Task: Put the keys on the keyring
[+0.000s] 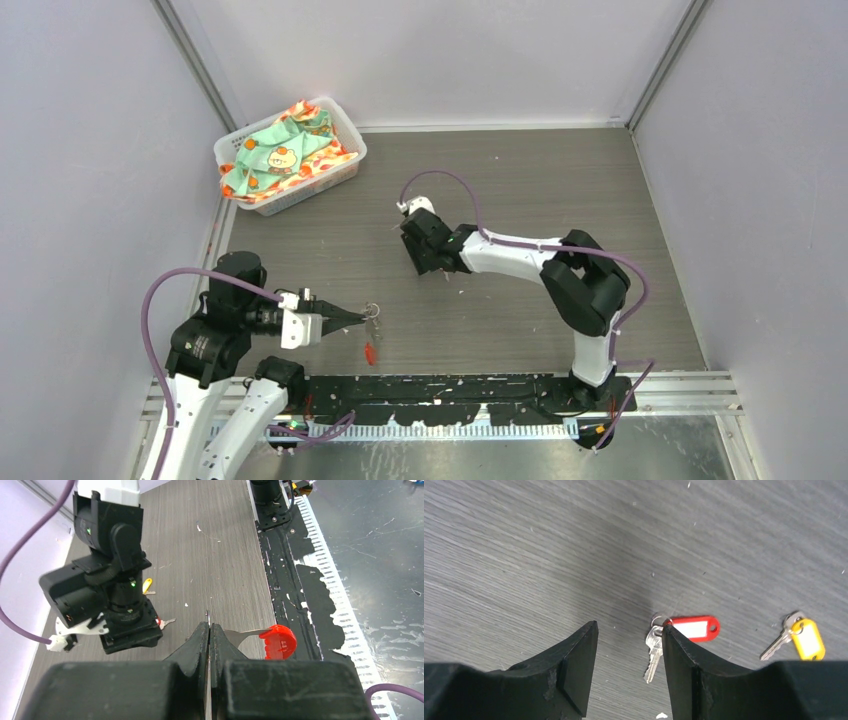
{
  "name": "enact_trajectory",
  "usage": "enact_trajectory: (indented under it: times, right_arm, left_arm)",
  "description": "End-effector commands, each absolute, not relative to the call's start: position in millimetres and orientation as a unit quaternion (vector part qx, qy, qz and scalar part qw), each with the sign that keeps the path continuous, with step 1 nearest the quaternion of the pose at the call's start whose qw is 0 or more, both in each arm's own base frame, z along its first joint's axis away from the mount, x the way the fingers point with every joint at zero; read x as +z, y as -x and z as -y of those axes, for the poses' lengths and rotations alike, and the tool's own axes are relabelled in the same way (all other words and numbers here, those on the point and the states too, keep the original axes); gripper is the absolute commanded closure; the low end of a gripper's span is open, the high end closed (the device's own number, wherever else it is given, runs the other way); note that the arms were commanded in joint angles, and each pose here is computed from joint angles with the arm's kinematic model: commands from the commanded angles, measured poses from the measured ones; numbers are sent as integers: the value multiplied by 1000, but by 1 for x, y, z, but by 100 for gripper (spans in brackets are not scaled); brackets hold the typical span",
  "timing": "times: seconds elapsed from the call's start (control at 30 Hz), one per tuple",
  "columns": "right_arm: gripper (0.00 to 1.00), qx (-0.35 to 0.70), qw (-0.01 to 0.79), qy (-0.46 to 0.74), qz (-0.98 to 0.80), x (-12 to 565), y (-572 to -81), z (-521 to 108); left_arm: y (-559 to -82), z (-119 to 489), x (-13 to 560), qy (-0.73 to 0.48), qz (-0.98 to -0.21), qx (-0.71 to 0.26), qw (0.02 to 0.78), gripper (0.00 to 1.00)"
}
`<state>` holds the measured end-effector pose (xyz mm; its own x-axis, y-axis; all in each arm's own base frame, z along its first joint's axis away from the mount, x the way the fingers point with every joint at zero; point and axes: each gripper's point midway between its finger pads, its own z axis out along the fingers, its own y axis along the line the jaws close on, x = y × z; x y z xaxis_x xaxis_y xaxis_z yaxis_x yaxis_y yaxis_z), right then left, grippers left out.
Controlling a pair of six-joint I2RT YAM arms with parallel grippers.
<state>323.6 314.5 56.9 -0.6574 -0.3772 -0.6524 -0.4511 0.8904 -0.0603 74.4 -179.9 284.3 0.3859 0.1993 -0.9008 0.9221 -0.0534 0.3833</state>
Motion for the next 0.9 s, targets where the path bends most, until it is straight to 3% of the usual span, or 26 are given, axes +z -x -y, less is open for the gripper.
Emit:
enact_trajectory:
  times: [0.0,0.57,0.73,0.87]
  right_arm:
    - [45,-1,376,167,-911,60,-333,-310]
    - [59,-27,368,139,-919,30,-336,-311]
    - [70,-15,361,139,-922,28,-333,-313]
    - [87,-5,365,138,-921,35,-331,-314]
  left_arm:
    - [-74,181,297,-647,-418,-330,547,100]
    - [-74,180,298,-648,-417,-324,550,100]
    - [-75,180,298,-649,-415,-323,550,100]
    - [-75,180,298,-650,-413,-322,551,100]
